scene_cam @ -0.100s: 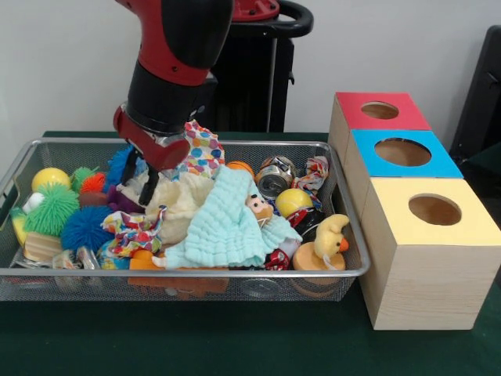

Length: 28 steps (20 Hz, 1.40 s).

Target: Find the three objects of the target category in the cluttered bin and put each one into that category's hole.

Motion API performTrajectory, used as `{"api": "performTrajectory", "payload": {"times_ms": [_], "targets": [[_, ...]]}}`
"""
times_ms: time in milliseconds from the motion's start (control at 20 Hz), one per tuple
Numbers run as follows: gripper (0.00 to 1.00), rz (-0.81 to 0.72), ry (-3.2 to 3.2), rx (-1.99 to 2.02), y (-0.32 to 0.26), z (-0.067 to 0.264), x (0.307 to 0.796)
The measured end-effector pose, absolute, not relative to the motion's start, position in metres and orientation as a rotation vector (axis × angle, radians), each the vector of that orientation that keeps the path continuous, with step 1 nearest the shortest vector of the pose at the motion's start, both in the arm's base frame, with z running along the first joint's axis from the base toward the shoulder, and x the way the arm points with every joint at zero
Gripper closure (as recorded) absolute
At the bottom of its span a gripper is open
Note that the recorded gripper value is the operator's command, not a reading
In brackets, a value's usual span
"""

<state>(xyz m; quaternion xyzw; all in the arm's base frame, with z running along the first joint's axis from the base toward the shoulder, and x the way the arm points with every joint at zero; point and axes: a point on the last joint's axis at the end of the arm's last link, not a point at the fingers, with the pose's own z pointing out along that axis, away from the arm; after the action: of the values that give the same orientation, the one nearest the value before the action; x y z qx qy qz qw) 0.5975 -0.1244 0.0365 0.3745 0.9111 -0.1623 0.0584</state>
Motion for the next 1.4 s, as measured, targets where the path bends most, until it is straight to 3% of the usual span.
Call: {"api": "performTrajectory", "payload": {"times_ms": [750,1400], "targets": [[1.0,-0.542,2.753,1.045,-0.109,0.086,0.626],[1.0,-0.59,2.705,0.963,-0.093,0.105,0.671]]}}
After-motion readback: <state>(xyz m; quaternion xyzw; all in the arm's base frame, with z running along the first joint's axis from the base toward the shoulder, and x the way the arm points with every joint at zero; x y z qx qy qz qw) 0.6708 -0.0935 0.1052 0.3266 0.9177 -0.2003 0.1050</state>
